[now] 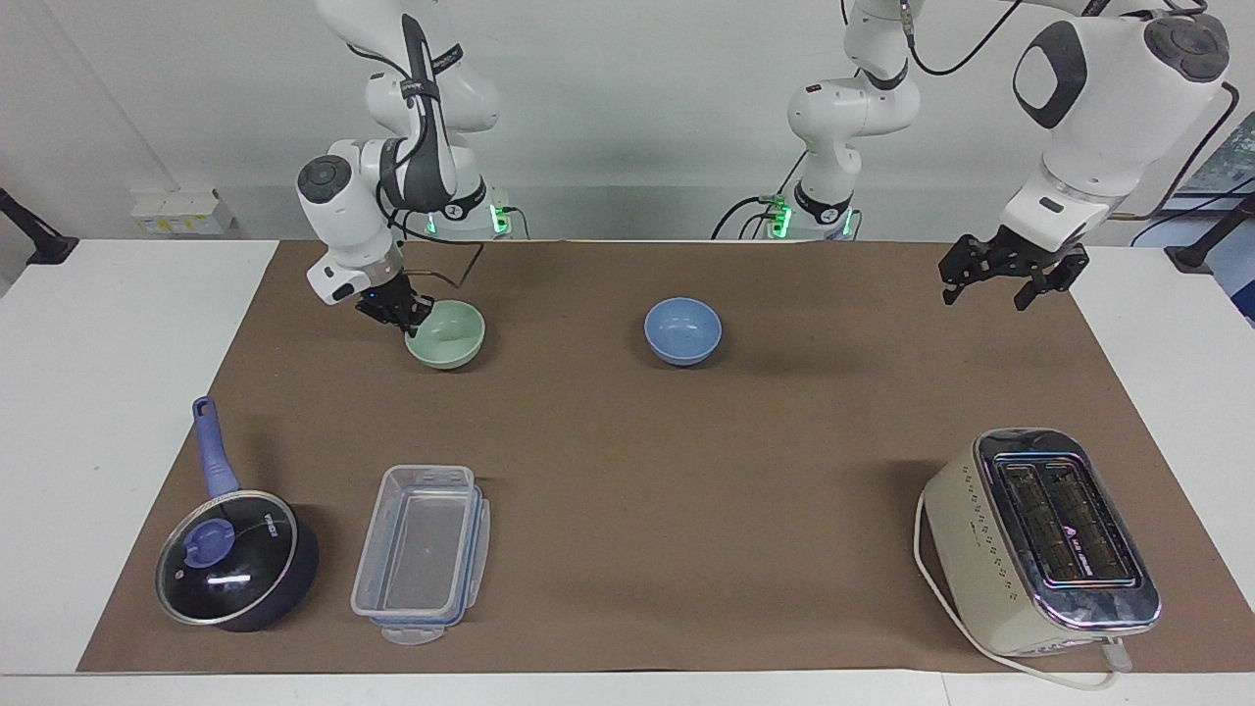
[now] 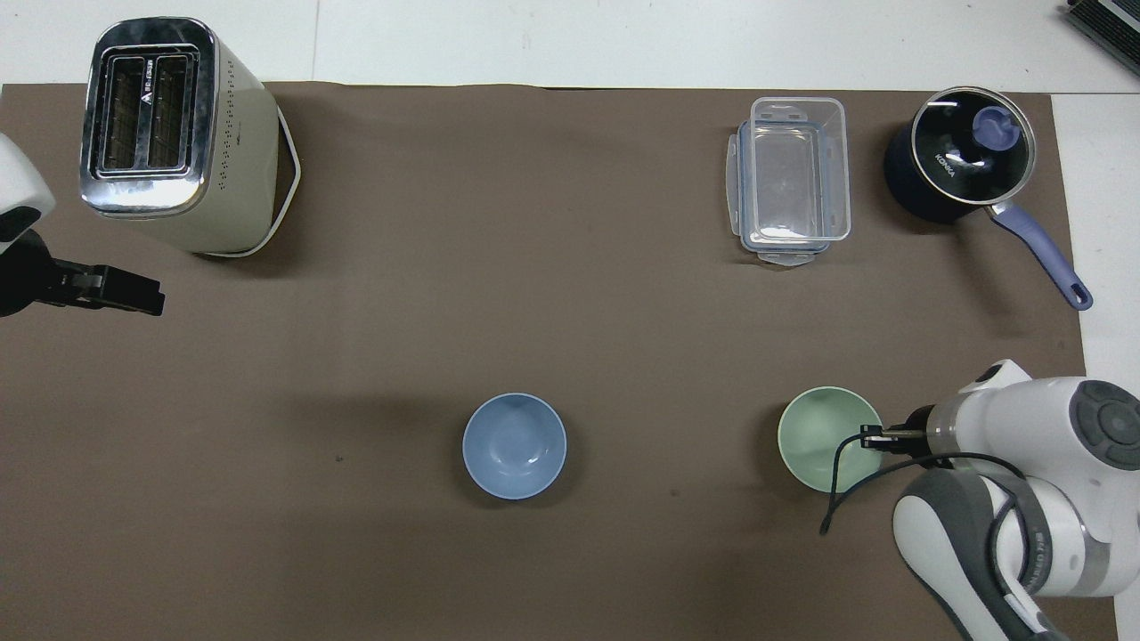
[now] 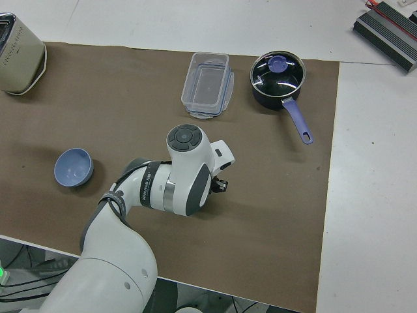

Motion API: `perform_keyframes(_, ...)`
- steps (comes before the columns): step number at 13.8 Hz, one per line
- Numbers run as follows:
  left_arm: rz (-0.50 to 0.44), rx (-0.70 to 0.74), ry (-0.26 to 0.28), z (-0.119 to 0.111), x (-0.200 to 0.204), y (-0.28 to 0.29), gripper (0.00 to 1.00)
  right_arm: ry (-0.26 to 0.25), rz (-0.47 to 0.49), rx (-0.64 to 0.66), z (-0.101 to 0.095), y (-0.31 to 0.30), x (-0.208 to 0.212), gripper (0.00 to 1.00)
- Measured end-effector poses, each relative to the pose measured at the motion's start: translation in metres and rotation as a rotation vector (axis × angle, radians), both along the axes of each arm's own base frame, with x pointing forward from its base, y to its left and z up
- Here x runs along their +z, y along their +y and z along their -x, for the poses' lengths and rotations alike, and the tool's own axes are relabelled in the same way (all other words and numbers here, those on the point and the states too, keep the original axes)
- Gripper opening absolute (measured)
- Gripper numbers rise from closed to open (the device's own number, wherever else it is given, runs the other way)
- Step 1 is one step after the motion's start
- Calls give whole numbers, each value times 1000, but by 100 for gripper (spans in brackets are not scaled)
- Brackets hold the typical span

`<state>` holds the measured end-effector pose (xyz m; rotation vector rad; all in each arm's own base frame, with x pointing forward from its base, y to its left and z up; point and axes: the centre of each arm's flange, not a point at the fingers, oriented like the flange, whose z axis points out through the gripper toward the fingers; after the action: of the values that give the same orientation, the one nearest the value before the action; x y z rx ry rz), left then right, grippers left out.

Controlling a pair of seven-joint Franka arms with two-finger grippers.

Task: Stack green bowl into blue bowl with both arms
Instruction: 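Grip the green bowl rim with the right gripper, then carry the green bowl over and lower it into the blue bowl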

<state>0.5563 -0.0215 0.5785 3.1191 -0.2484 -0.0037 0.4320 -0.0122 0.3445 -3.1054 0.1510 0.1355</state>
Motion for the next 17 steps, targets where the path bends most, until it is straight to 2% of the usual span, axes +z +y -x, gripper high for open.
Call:
perform_keyframes(2,0,0,0,0,0,0,100,-1,-40,10,-7,23,23,4)
perform_keyframes(5,0,0,0,0,0,0,100,-33,-46,-1,-10,98,52,4)
perform_keyframes(9,0,0,0,0,0,0,100,-75,-56,-21,1,214,82,4)
perform_keyframes(14,0,0,0,0,0,0,100,-60,-128,-4,11,281,92,4)
perform_keyframes(17,0,0,0,0,0,0,100,-96,-155,-20,15,324,74,4)
